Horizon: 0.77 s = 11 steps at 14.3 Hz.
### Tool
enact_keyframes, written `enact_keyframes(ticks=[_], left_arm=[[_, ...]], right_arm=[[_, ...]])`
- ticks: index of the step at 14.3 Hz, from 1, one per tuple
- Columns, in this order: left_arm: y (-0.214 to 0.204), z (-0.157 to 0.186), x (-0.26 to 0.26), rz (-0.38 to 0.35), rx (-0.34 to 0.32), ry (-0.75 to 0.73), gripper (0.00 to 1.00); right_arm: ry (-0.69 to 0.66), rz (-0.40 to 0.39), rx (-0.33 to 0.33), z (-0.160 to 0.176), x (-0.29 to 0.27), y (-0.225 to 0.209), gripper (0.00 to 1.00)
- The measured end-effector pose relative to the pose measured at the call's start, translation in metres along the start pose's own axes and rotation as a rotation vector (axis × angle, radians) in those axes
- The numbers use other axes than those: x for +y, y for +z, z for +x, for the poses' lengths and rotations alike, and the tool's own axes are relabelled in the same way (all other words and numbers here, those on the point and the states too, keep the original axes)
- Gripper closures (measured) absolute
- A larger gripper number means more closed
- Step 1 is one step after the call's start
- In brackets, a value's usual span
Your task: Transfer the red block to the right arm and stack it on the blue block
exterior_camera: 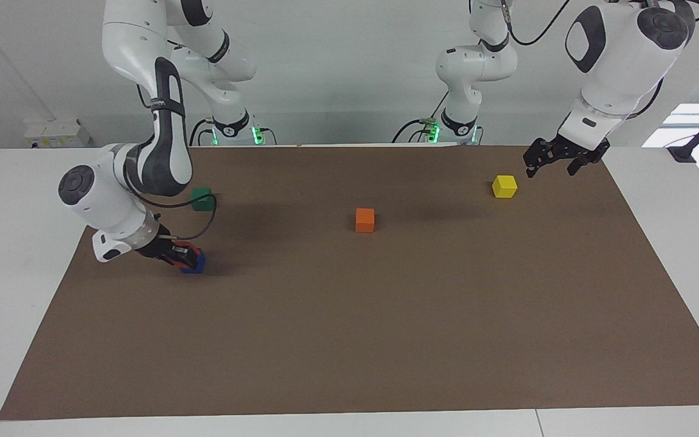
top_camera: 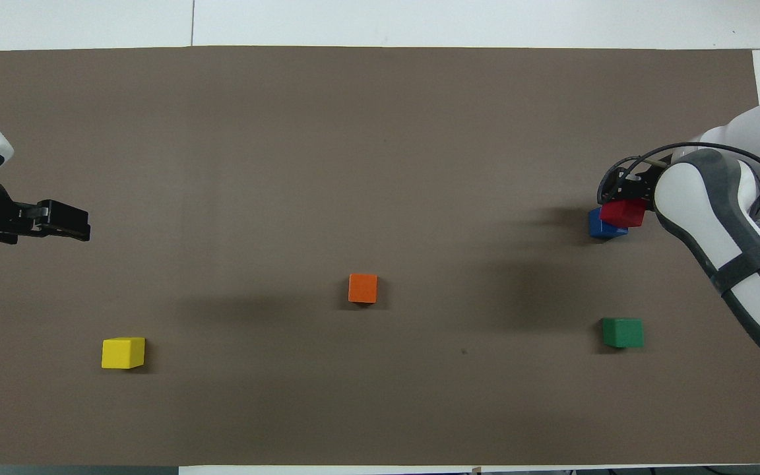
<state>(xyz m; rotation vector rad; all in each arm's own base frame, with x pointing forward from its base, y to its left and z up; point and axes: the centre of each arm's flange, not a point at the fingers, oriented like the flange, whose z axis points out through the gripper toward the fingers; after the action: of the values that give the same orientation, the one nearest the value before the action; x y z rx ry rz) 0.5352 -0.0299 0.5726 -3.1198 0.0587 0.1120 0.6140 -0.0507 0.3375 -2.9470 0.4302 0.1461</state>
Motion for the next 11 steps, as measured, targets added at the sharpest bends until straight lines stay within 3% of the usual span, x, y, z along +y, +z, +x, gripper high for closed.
enact_keyframes(ticks=[3,5,10,11], left_arm=[[0.0,0.0,0.0,0.0,0.0,0.0,0.0],[0.0,0.0,0.0,0.0,0.0,0.0,0.0],[0.0,0.0,0.0,0.0,0.0,0.0,0.0],[0.0,0.0,0.0,0.0,0.0,0.0,0.0]], right_arm=[[0.0,0.0,-0.001,0.0,0.0,0.0,0.39],[0.001,-0.003,-0.014,-0.003,0.001,0.007,0.3],[0.003,-0.005,-0.023,-0.005,0.002,0.012,0.3],[0.002,-0.005,-0.023,-0.005,0.002,0.012,0.24]])
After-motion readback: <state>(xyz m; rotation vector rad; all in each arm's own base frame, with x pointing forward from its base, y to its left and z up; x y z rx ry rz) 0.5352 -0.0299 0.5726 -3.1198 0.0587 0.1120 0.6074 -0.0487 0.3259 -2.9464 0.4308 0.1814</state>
